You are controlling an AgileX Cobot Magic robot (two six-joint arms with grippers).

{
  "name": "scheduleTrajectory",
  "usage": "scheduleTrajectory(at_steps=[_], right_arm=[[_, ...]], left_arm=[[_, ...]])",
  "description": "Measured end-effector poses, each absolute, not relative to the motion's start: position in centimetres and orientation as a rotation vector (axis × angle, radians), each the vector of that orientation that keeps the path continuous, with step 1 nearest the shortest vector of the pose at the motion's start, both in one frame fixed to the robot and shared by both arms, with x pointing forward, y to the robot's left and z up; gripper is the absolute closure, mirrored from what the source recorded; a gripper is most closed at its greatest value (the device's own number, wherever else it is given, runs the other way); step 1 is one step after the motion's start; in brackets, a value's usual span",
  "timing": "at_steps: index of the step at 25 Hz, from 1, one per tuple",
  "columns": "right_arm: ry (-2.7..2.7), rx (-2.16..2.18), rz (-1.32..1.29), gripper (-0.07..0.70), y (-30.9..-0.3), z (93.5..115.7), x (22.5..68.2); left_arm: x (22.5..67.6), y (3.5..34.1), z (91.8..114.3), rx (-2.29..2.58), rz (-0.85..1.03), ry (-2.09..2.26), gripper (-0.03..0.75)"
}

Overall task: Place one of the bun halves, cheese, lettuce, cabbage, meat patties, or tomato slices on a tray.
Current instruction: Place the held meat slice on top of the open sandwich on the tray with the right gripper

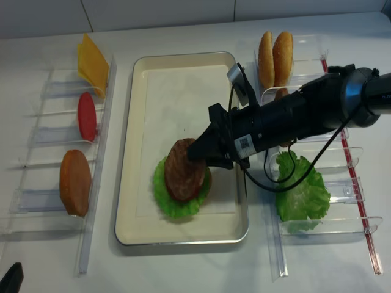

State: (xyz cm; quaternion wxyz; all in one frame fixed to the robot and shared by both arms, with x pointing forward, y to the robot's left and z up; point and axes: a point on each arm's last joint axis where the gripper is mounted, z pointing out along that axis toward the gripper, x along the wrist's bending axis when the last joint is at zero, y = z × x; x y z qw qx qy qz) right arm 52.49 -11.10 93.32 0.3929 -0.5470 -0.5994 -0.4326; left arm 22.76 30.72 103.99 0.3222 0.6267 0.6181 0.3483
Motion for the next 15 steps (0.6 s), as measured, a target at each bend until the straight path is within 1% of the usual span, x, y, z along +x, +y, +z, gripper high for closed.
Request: scheduleTrajectory(at_steps=[2,3,5,8,15], right_arm=[[-1.526,-1.378,-1.094,0.252,-11.1,93.3,52.4],[-1.526,-1.373,-1.093,0.213,-11.1,93.4,52.4],[-1.529,-1.359,-1.087,0.176,-11.1,93.4,52.3],[-1.556,-1.335,-1.078,0.158,-11.0,93.6,52.4],[-1.648,-1.314,-1.02,0.16,-10.6,95.0,53.7]], left_arm=[[22.8,30.7,104.0,1.645,0.914,1.623,0.243],[22.8,30.7,104.0,1.645,0.914,1.623,0.243],[22.8,30.7,104.0,1.645,0.914,1.623,0.243],[22.8,30.7,104.0,1.645,0.914,1.623,0.243],[22.8,30.7,104.0,1.645,0.914,1.623,0.243]])
